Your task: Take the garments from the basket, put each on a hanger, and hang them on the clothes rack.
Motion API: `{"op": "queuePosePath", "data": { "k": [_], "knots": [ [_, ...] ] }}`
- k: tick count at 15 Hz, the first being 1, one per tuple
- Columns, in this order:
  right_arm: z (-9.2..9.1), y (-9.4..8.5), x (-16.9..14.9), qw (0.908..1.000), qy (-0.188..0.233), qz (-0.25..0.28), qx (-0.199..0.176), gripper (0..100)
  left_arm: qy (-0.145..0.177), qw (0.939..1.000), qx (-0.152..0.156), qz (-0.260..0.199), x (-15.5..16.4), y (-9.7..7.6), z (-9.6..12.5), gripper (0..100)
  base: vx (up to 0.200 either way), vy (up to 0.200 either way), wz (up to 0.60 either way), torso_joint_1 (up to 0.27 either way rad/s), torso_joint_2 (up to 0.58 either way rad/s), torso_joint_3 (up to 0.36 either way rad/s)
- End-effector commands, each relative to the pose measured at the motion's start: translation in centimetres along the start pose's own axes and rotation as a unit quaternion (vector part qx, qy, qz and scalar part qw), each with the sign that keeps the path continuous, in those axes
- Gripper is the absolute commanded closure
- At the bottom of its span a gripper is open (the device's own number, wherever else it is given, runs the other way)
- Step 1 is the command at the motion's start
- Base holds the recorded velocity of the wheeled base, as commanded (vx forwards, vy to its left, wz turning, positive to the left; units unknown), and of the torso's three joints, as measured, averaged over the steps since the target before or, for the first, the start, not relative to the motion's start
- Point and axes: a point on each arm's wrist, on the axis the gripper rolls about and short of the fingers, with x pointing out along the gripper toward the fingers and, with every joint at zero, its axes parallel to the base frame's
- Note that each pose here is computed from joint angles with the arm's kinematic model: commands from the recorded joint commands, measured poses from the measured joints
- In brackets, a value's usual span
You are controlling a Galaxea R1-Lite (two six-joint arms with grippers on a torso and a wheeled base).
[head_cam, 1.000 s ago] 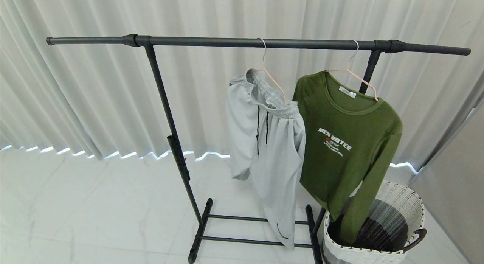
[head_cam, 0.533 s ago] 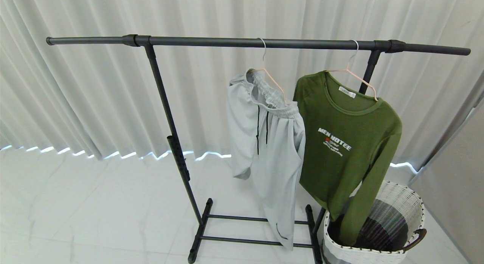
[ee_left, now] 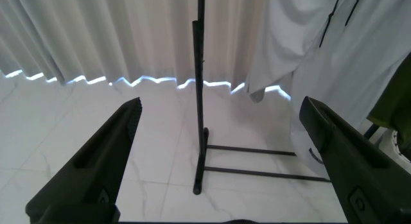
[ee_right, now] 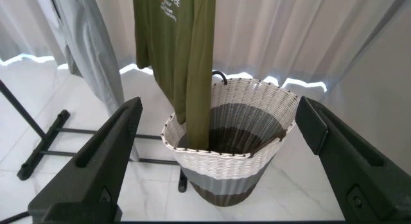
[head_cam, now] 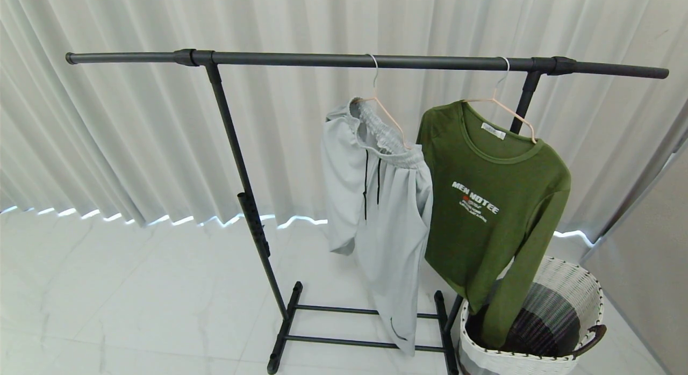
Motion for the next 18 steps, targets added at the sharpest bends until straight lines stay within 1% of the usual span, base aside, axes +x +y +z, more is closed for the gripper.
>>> {"op": "queuePosePath", "data": {
  "k": [1, 18],
  "knots": [
    [0.00, 0.00, 0.01, 1.0000, 0.001, 0.000, 0.000, 0, 0.000, 1.0000, 0.000, -0.001, 0.00, 0.00, 0.00, 0, 0.000, 0.000, 0.00, 0.000, 0.00, 0.000],
    [0.00, 0.00, 0.01, 1.0000, 0.001, 0.000, -0.001, 0, 0.000, 1.0000, 0.000, 0.000, 0.00, 0.00, 0.00, 0, 0.000, 0.000, 0.00, 0.000, 0.00, 0.000]
  ]
}}
